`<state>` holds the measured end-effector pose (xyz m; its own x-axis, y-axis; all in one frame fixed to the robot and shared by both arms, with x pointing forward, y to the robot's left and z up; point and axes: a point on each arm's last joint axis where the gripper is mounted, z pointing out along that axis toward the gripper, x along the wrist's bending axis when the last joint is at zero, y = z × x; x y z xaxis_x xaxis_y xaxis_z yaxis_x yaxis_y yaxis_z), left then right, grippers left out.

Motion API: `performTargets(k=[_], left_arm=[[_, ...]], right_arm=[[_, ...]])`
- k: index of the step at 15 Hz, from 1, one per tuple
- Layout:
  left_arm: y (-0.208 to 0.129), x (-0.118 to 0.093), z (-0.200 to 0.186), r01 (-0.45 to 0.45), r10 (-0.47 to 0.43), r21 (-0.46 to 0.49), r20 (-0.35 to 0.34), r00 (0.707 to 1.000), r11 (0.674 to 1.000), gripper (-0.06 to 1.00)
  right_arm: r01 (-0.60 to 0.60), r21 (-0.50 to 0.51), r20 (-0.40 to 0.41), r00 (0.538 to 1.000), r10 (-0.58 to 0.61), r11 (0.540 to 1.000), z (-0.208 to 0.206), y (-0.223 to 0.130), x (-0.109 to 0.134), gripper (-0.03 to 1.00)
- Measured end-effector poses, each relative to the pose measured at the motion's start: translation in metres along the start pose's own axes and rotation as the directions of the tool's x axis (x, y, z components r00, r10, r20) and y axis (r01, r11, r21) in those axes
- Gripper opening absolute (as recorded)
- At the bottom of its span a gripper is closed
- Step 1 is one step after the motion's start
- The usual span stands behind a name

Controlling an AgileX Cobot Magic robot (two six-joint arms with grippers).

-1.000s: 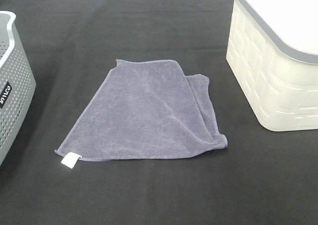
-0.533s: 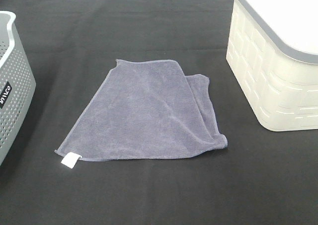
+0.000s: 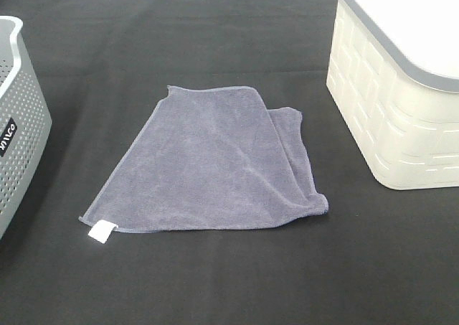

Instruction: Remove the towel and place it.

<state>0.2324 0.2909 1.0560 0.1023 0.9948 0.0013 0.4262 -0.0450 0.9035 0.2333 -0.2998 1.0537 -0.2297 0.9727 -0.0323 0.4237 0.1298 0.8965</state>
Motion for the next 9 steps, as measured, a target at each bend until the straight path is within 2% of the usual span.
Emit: performTargets(k=[9], left_arm=[[0.0000, 0.0000, 0.0000, 0.000, 0.000, 0.000, 0.000, 1.000, 1.000, 0.76]], right_arm=[[0.000, 0.000, 0.000, 1.000, 0.000, 1.000, 0.0000, 0.0000, 0.0000, 0.71]])
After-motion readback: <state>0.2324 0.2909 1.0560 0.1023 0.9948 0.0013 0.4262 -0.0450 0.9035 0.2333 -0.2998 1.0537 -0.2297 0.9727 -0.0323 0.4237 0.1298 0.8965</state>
